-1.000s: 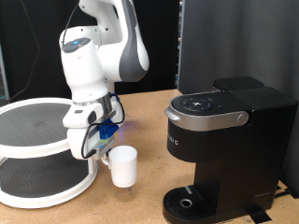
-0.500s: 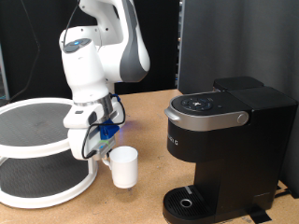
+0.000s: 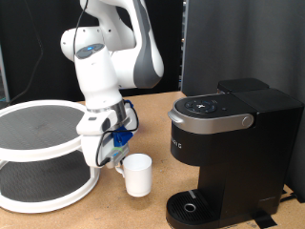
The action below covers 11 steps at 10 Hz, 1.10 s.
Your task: Make a cup of coffee with the keurig machine
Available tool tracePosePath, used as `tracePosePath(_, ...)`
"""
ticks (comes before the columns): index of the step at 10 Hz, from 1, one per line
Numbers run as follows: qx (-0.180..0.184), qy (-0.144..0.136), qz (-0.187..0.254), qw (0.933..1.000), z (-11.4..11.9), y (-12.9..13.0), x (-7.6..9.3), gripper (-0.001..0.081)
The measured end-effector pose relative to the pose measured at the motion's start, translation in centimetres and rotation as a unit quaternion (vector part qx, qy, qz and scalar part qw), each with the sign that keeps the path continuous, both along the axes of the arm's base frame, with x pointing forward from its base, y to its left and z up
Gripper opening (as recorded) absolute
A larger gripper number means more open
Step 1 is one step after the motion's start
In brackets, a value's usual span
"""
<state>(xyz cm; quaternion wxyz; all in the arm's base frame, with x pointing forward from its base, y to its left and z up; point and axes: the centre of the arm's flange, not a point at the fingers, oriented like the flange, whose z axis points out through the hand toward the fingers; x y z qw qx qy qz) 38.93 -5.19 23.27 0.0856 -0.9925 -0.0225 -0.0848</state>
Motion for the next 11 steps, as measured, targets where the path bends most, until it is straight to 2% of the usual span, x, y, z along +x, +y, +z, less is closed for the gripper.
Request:
tracePosePath(5, -0.001, -0.012, 0.007, 0.9999, -0.5, 2.6, 0.6, 0.0067)
tracePosePath(11, -0.001, -0.014, 0.018, 0.9997, -1.1, 4.7, 2.1, 0.0067)
